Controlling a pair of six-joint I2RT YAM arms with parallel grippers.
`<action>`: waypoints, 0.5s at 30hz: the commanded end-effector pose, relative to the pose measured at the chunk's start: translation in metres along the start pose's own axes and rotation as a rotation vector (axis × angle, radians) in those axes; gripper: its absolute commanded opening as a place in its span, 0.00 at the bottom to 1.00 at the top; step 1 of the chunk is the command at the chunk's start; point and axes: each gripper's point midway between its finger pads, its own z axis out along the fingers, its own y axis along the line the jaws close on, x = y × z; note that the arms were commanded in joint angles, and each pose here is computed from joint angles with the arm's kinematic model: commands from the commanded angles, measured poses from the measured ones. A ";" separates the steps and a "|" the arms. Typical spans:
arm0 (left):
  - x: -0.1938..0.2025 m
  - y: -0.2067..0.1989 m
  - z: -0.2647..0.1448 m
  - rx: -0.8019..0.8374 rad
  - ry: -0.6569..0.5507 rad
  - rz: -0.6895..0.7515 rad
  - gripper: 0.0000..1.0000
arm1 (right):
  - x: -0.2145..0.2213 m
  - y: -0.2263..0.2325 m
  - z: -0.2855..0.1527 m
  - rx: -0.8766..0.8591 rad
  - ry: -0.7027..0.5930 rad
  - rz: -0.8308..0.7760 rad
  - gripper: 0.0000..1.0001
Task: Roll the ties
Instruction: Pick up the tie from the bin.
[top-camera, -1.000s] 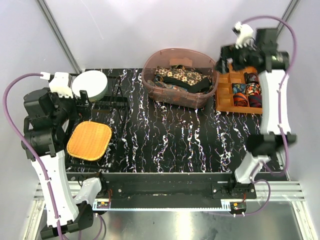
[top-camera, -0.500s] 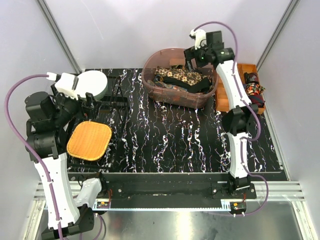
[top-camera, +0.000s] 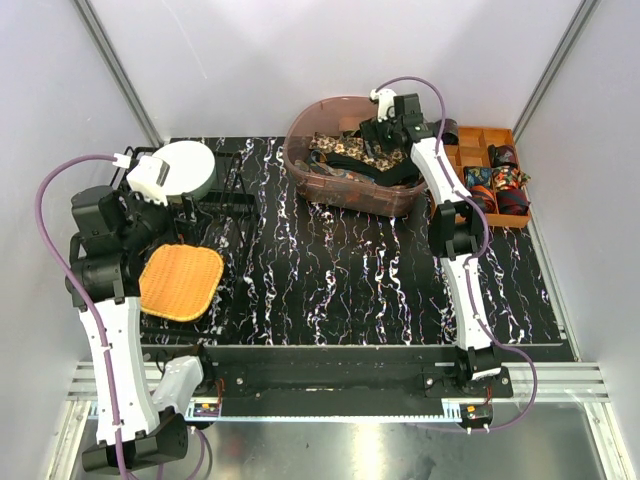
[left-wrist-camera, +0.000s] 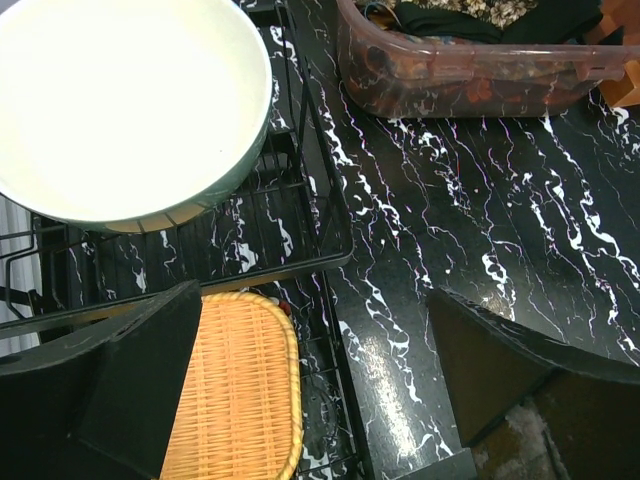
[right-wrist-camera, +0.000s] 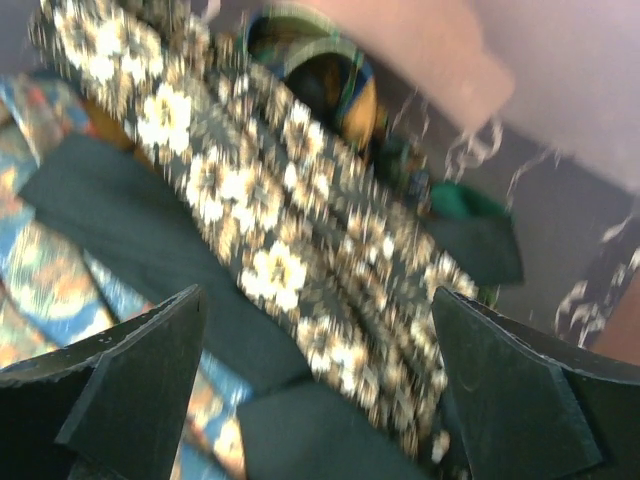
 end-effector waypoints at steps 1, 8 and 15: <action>-0.010 0.000 0.000 0.002 -0.042 0.044 0.99 | -0.043 -0.004 0.010 0.040 -0.173 -0.025 0.97; -0.004 0.005 0.003 -0.012 -0.023 0.057 0.99 | -0.026 -0.003 0.032 0.033 -0.163 -0.015 0.94; 0.003 0.008 0.006 -0.020 -0.004 0.055 0.99 | 0.002 0.000 0.050 0.027 -0.110 -0.029 0.94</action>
